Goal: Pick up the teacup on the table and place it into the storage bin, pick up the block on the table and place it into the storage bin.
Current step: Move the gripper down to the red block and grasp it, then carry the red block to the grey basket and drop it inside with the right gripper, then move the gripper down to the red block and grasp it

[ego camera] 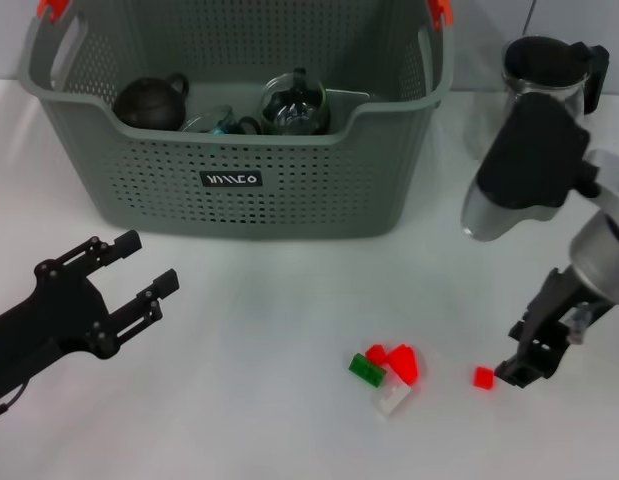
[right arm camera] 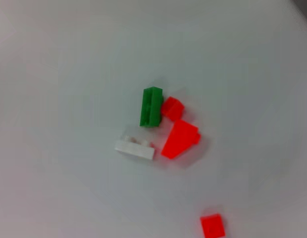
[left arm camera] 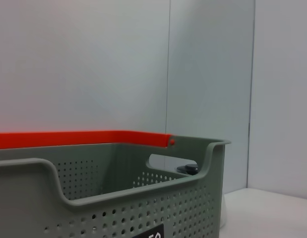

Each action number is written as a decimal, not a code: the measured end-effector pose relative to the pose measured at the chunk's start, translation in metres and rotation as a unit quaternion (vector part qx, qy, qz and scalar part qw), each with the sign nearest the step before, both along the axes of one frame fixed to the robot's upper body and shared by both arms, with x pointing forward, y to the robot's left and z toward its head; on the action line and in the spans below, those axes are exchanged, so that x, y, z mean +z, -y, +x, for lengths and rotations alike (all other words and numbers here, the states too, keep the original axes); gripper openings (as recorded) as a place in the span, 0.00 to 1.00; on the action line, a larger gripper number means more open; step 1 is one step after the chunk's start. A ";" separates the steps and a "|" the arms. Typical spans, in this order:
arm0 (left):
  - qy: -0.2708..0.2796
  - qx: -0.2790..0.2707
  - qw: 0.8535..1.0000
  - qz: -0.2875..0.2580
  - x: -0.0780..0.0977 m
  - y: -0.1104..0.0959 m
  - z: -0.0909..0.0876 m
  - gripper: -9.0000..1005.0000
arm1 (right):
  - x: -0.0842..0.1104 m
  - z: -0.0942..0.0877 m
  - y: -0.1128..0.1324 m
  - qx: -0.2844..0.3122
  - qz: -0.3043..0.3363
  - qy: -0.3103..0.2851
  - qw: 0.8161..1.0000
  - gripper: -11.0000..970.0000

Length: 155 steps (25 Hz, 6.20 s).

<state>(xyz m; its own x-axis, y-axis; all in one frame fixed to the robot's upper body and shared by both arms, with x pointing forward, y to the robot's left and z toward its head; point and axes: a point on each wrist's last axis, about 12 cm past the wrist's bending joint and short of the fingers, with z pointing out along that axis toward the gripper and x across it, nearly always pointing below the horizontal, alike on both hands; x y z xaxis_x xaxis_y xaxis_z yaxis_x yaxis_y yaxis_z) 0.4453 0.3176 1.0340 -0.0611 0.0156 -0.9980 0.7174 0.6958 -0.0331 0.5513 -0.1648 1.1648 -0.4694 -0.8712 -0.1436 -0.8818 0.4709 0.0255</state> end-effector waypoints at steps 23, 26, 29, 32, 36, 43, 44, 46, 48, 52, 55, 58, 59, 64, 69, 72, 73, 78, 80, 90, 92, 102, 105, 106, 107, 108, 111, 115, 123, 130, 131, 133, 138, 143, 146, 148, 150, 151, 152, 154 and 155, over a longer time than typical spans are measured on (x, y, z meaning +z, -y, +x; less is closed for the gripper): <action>-0.003 0.003 1.000 0.001 -0.001 0.000 -0.001 0.63 | -0.043 -0.001 -0.011 0.045 -0.017 0.009 0.999 0.45; -0.004 0.005 1.000 0.002 -0.002 -0.001 -0.001 0.63 | -0.045 -0.001 -0.011 0.051 -0.019 0.007 0.998 0.45; -0.004 0.005 1.000 0.001 -0.002 0.000 -0.002 0.63 | -0.045 0.000 -0.012 0.051 -0.019 0.010 0.998 0.44; -0.005 0.005 1.000 0.001 -0.002 0.000 -0.002 0.63 | -0.048 0.000 -0.012 0.052 -0.022 0.007 0.998 0.44; -0.006 0.006 1.000 0.002 -0.002 0.000 -0.002 0.63 | -0.051 0.000 -0.013 0.051 -0.023 0.005 0.998 0.44; -0.012 0.008 1.000 0.006 -0.005 0.000 -0.002 0.63 | -0.054 0.001 -0.013 0.045 -0.023 0.004 0.999 0.41; -0.012 0.008 1.000 0.006 -0.005 0.000 -0.002 0.63 | -0.054 0.001 -0.013 0.045 -0.024 0.003 0.999 0.40; -0.012 0.008 1.000 0.006 -0.005 0.000 -0.002 0.63 | -0.055 0.001 -0.013 0.044 -0.024 0.001 0.999 0.37; -0.012 0.008 1.000 0.006 -0.005 0.000 -0.002 0.63 | -0.055 0.001 -0.013 0.044 -0.024 0.001 0.999 0.34; -0.012 0.008 1.000 0.006 -0.005 0.000 -0.002 0.63 | -0.055 0.001 -0.013 0.044 -0.024 0.001 0.999 0.30; -0.013 0.009 1.000 0.006 -0.005 0.000 -0.003 0.63 | -0.054 0.001 -0.014 0.044 -0.023 0.000 0.999 0.31; -0.013 0.009 1.000 0.006 -0.005 -0.001 -0.003 0.63 | -0.054 0.000 -0.015 0.046 -0.017 -0.005 0.999 0.29; -0.013 0.010 1.000 0.006 -0.005 -0.001 -0.003 0.63 | -0.054 0.000 -0.015 0.046 -0.015 -0.006 0.999 0.29; -0.012 0.011 1.000 0.005 -0.005 -0.001 -0.003 0.63 | -0.048 0.002 -0.015 0.037 0.000 -0.003 0.999 0.25; -0.012 0.012 1.000 0.005 -0.005 -0.001 -0.004 0.63 | -0.015 0.007 -0.007 0.010 0.086 0.016 0.996 0.21; -0.013 0.013 1.000 0.004 -0.005 -0.001 -0.004 0.63 | 0.014 0.005 0.005 0.016 0.170 0.032 0.985 0.22; -0.013 0.013 1.000 0.004 -0.005 -0.002 -0.004 0.63 | 0.022 0.004 0.008 0.017 0.192 0.038 0.980 0.22; -0.012 0.013 1.000 0.004 -0.005 -0.002 -0.004 0.63 | 0.054 0.001 0.025 0.021 0.316 0.066 0.946 0.24; -0.011 0.012 1.000 0.004 -0.005 -0.001 -0.003 0.63 | 0.066 0.003 0.028 0.021 0.364 0.083 0.928 0.24; -0.008 0.006 1.000 -0.002 -0.004 0.003 0.001 0.63 | 0.095 0.063 -0.013 -0.062 0.453 0.210 0.864 0.27; -0.007 0.005 1.000 -0.002 -0.003 0.004 0.001 0.63 | 0.094 0.081 -0.034 -0.067 0.431 0.218 0.873 0.27; -0.007 0.001 1.000 -0.009 -0.003 0.006 0.002 0.63 | 0.064 0.135 -0.115 -0.075 0.323 0.244 0.911 0.30; -0.008 0.002 1.000 -0.009 -0.004 0.006 0.002 0.63 | 0.059 0.137 -0.123 -0.076 0.314 0.253 0.912 0.30; -0.008 0.002 1.000 -0.009 -0.004 0.006 0.002 0.63 | 0.058 0.138 -0.124 -0.076 0.313 0.253 0.912 0.31; -0.008 0.002 1.000 -0.009 -0.004 0.006 0.002 0.63 | 0.058 0.138 -0.125 -0.076 0.313 0.253 0.912 0.31; -0.009 0.002 1.000 -0.009 -0.004 0.006 0.002 0.63 | 0.058 0.138 -0.125 -0.078 0.313 0.253 0.912 0.31; -0.009 0.002 1.000 -0.009 -0.004 0.006 0.002 0.63 | 0.058 0.138 -0.124 -0.079 0.312 0.253 0.912 0.32; -0.009 0.003 1.000 -0.008 -0.004 0.006 0.002 0.63 | 0.060 0.138 -0.120 -0.079 0.318 0.257 0.909 0.33; -0.008 0.001 1.000 -0.010 -0.004 0.006 0.000 0.63 | 0.079 0.102 -0.071 -0.058 0.456 0.279 0.843 0.63; -0.011 0.005 1.000 -0.008 -0.005 0.005 0.000 0.63 | 0.072 0.035 0.013 0.015 0.576 0.248 0.779 0.81; -0.011 0.005 1.000 -0.008 -0.005 0.005 0.000 0.63 | 0.071 0.026 0.024 0.025 0.574 0.235 0.784 0.81; -0.011 0.005 1.000 -0.008 -0.005 0.005 0.000 0.63 | 0.069 0.012 0.044 0.048 0.554 0.208 0.805 0.82; -0.013 0.008 1.000 -0.007 -0.005 0.003 -0.001 0.63 | 0.076 -0.018 0.080 0.058 0.458 0.126 0.878 0.74; -0.013 0.008 1.000 -0.007 -0.005 0.004 0.000 0.63 | 0.075 -0.018 0.069 -0.002 0.320 0.027 0.947 0.69; -0.012 0.007 1.000 -0.008 -0.004 0.004 0.001 0.63 | 0.066 -0.006 0.049 -0.033 0.232 0.003 0.972 0.70; -0.011 0.007 1.000 -0.007 -0.005 0.004 0.002 0.63 | 0.056 -0.001 0.034 -0.031 0.183 -0.007 0.983 0.70; -0.012 0.008 1.000 -0.006 -0.005 0.005 0.001 0.63 | 0.044 0.004 0.017 -0.017 0.150 -0.016 0.988 0.70; -0.013 0.010 1.000 -0.005 -0.005 0.004 0.001 0.63 | 0.038 0.006 0.009 -0.009 0.139 -0.017 0.990 0.70; -0.014 0.010 1.000 -0.005 -0.006 0.004 0.000 0.63 | 0.034 0.007 0.004 -0.004 0.133 -0.015 0.991 0.70; -0.014 0.011 1.000 -0.005 -0.006 0.004 0.000 0.63 | 0.023 0.011 -0.009 0.007 0.116 -0.015 0.993 0.70; -0.015 0.012 1.000 -0.005 -0.006 0.004 -0.001 0.63 | 0.019 0.012 -0.014 0.012 0.109 -0.017 0.994 0.70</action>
<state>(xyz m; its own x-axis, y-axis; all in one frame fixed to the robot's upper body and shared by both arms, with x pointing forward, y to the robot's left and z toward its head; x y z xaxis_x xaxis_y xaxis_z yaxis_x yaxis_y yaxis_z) 0.4446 0.3138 1.0276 -0.0905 0.0042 -0.9959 0.6998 0.7118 -0.0606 0.5629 -0.1513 1.1842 -0.4570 -0.8319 -0.3147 -0.8894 0.4297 0.1556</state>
